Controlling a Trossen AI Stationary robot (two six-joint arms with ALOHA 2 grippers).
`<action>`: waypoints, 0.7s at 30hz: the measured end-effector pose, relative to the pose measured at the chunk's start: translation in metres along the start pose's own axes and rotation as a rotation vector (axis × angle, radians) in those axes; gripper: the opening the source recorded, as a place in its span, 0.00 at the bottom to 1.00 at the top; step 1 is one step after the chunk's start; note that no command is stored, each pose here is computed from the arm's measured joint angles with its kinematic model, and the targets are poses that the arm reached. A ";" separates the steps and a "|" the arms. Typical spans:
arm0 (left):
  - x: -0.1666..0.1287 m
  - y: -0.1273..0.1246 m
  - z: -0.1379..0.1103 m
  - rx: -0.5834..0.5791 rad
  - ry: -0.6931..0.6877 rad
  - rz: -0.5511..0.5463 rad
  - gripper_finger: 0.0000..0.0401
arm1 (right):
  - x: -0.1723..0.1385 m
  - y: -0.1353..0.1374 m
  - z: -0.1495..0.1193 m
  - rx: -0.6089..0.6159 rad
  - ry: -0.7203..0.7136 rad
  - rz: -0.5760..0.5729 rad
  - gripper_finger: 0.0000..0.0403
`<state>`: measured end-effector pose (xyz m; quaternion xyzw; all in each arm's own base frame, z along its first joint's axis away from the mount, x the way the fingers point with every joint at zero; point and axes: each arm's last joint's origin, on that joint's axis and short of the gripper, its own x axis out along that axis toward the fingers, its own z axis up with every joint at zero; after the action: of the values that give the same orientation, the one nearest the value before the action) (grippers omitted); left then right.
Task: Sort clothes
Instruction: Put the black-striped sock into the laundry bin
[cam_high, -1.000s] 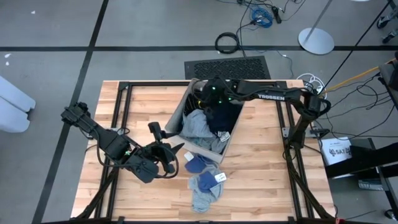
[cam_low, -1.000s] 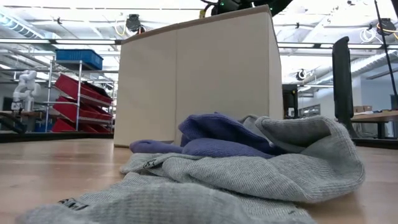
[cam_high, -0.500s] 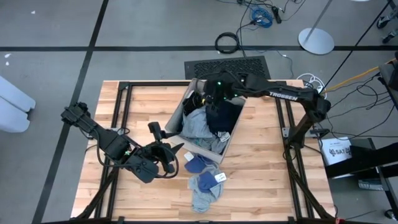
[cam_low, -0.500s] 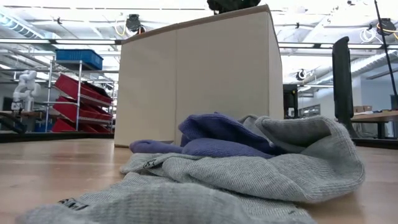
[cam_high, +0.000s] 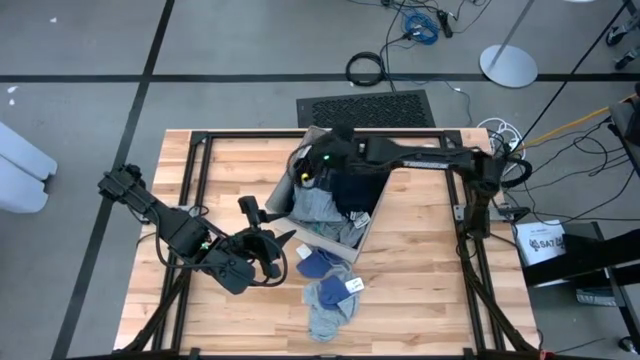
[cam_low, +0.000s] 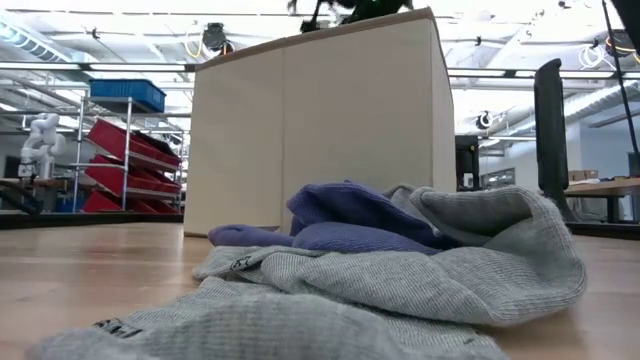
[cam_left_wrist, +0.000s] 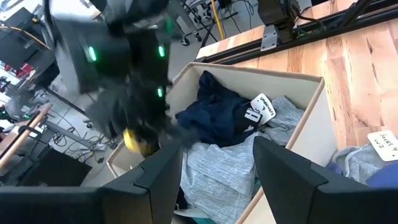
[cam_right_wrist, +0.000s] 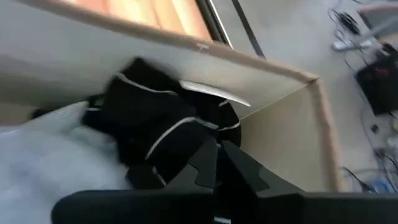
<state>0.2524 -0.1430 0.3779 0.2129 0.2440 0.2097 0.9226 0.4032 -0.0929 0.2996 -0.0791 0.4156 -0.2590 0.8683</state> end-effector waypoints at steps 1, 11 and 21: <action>0.000 0.000 0.000 0.000 0.000 0.000 0.52 | 0.008 0.003 -0.002 0.002 0.015 -0.016 0.01; 0.000 0.000 0.000 -0.001 0.000 0.000 0.52 | 0.078 0.035 -0.029 -0.025 0.173 0.005 0.00; 0.000 0.000 0.000 -0.001 0.001 -0.015 0.52 | 0.077 0.035 -0.028 -0.058 0.164 0.036 0.00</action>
<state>0.2526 -0.1434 0.3777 0.2103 0.2461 0.2029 0.9241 0.4355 -0.1002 0.2170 -0.0749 0.4940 -0.2367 0.8333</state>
